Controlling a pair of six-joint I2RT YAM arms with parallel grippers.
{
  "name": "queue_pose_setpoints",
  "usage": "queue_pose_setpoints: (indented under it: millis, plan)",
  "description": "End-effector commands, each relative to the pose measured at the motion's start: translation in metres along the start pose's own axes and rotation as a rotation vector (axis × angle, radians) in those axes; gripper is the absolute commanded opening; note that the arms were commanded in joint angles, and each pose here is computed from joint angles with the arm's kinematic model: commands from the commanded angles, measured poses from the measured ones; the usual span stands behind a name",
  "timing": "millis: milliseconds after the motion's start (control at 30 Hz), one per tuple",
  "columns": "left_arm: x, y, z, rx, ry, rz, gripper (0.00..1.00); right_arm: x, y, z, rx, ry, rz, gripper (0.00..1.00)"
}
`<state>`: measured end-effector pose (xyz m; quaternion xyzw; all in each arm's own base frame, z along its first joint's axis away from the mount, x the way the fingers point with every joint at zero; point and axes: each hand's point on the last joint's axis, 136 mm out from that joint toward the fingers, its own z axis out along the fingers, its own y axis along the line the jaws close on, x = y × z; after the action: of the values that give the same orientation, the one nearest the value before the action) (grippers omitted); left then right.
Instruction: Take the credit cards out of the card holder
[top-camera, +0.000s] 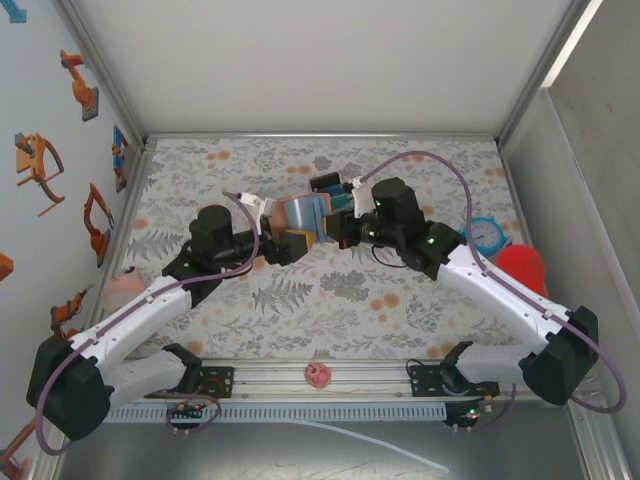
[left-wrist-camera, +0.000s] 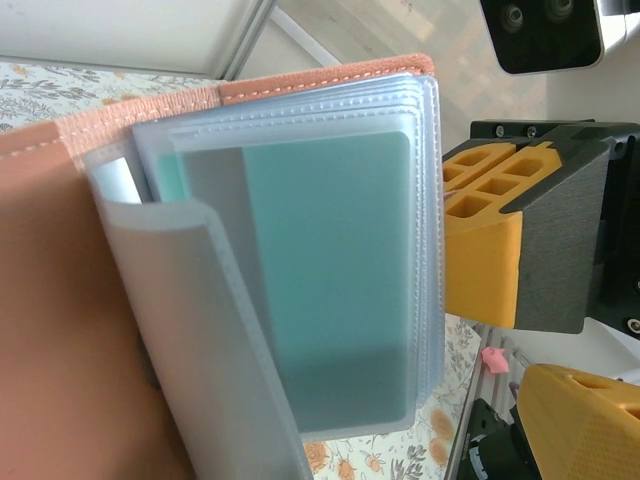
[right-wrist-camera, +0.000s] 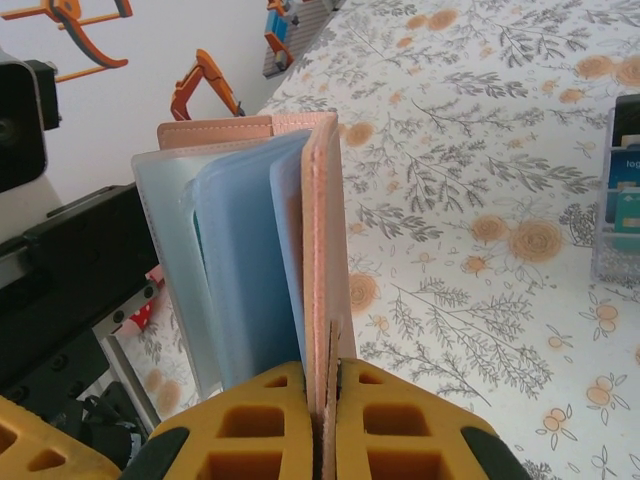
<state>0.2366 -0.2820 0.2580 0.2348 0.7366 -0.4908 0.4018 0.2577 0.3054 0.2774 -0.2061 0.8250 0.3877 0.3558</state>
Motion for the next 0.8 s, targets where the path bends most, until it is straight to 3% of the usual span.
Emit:
queue_pose_setpoints:
  millis: [0, 767]
  plan:
    - [-0.013, -0.011, 0.000, 0.030, -0.031, 0.030, 0.98, -0.021, 0.012, -0.009, -0.009, -0.055, -0.016, 0.00]
    - [-0.009, -0.006, 0.002, 0.018, -0.025, 0.028, 0.98, -0.017, 0.014, -0.001, 0.058, 0.005, -0.025, 0.00]
